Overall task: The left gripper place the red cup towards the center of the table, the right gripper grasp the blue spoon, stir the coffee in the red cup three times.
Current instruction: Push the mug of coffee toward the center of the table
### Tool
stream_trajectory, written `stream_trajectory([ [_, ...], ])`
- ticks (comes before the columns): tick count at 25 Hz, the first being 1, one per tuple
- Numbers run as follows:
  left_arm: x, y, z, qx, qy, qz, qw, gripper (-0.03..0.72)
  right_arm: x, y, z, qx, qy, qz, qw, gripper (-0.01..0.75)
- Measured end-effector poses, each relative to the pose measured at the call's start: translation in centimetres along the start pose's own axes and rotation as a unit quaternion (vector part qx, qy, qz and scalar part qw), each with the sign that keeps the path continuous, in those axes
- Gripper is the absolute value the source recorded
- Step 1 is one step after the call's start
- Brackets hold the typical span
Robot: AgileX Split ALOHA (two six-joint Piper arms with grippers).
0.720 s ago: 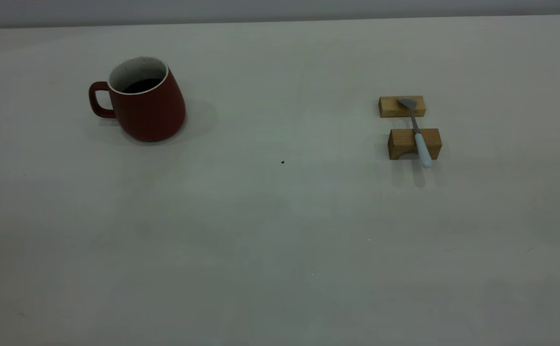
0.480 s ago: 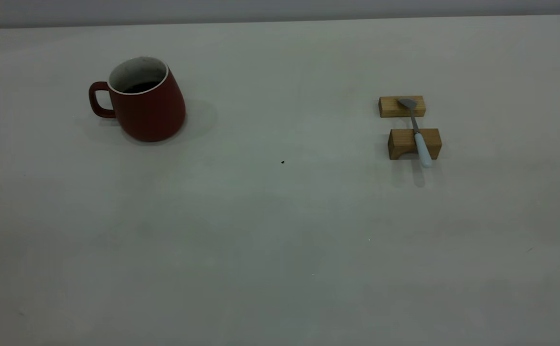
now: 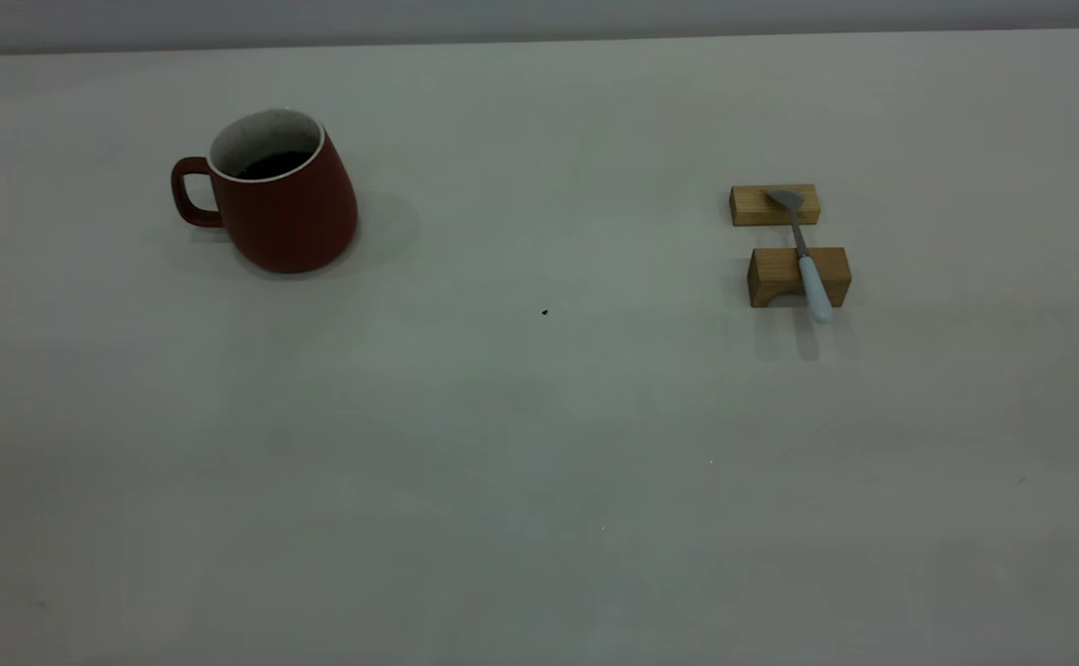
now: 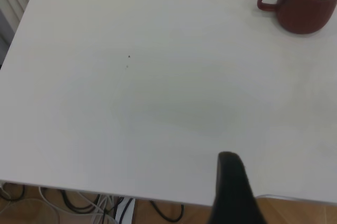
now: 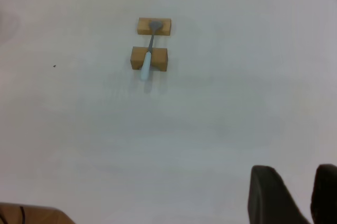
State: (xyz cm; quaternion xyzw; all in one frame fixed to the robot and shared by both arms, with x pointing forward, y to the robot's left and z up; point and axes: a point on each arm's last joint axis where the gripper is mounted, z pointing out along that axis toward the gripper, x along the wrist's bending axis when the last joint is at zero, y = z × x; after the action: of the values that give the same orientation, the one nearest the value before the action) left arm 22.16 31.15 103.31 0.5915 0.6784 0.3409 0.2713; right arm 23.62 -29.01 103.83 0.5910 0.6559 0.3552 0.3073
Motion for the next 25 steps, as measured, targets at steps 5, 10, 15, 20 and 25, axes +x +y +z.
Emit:
stream_trajectory([
  [5,0.0,0.0,0.0,0.0,0.0,0.0,1.0,0.558,0.0,0.0,0.0,0.0,0.0,0.0,1.0,0.237],
  [10,0.0,0.0,0.0,0.0,-0.002,-0.001,1.0,0.558,0.0,0.0,0.0,0.0,0.0,0.0,1.0,0.237],
  [15,0.0,0.0,-0.1,0.005,-0.001,-0.001,1.0,0.558,0.0,0.0,0.0,0.0,0.0,0.0,1.0,0.237],
  [20,-0.2,1.9,0.5,0.069,0.002,0.005,0.998,0.558,0.0,0.0,0.0,0.0,0.0,0.0,1.0,0.237],
  [25,-1.1,5.0,3.5,0.155,-0.013,0.007,0.988,0.558,0.0,0.0,0.0,0.0,0.0,0.0,1.0,0.237],
])
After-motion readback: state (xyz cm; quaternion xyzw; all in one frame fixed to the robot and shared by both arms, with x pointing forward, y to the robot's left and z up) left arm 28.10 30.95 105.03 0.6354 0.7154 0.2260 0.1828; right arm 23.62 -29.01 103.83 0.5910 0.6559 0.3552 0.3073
